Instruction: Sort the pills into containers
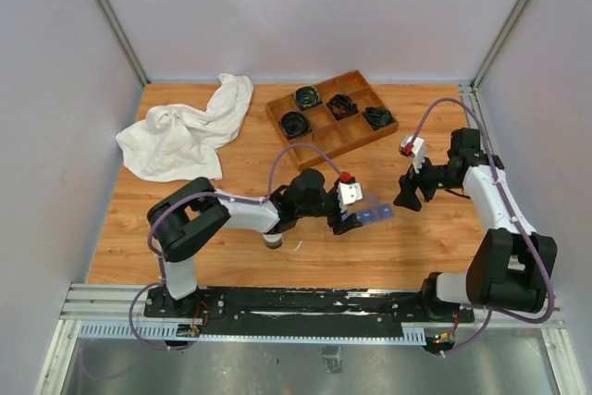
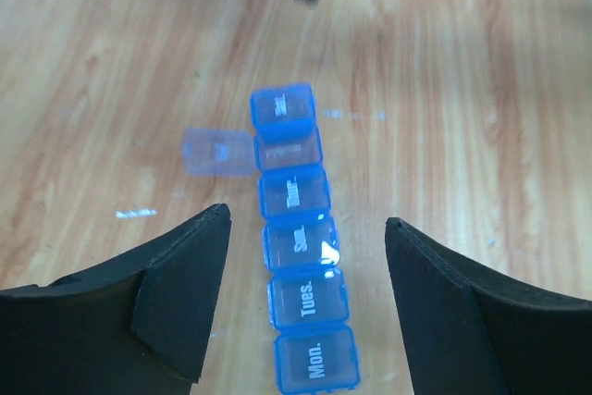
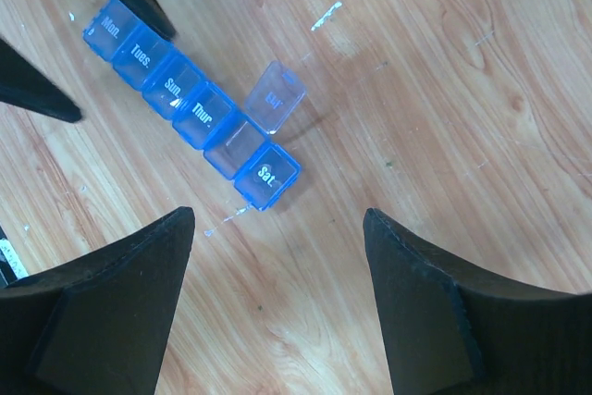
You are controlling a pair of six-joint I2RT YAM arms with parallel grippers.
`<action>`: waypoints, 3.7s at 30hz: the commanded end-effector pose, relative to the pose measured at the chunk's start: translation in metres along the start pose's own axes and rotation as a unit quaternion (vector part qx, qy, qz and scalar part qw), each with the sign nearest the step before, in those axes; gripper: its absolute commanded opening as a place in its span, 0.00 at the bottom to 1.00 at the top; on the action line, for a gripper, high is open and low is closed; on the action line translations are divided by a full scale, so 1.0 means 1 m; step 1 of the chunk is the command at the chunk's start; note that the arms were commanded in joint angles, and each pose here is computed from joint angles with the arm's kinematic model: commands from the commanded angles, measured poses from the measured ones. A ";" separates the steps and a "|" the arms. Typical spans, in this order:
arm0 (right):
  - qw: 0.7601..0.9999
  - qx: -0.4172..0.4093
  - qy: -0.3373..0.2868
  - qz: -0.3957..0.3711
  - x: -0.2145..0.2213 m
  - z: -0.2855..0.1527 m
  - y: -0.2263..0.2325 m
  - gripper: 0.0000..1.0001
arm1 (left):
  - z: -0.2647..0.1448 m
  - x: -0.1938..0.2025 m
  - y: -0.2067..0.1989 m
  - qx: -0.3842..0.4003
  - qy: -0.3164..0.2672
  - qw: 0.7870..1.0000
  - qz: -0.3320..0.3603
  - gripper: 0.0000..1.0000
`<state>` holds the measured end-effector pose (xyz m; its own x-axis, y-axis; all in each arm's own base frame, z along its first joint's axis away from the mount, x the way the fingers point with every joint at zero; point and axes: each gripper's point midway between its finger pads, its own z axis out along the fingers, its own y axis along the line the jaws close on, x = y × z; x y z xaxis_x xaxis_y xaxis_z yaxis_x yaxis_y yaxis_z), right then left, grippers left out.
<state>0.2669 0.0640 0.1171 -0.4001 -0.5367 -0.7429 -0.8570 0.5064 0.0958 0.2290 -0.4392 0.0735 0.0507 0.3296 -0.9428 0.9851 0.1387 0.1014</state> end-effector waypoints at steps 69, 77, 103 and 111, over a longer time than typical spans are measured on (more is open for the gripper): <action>0.970 -0.084 -0.145 -0.176 -0.132 -0.036 0.125 0.77 | -0.209 -0.066 0.008 -0.266 -0.086 0.928 -0.248 0.98; 0.950 -0.112 -0.230 -0.180 -0.154 -0.039 0.144 0.94 | -0.251 -0.066 0.070 -0.300 -0.140 0.896 -0.296 0.99; 0.953 -0.105 -0.218 -0.182 -0.131 -0.030 0.148 0.99 | -0.383 0.041 0.140 -0.638 -0.055 0.671 -0.375 0.99; 0.954 -0.101 -0.213 -0.185 -0.129 -0.028 0.147 0.98 | -0.396 0.063 0.143 -0.671 -0.070 0.624 -0.394 0.99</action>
<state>0.1879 0.1844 0.2478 0.0622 -0.3094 -0.9489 -0.9738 0.1898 -0.1257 0.3026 -0.0406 0.1516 -0.3341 -0.3467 -0.8765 -0.2312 0.9316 -0.2804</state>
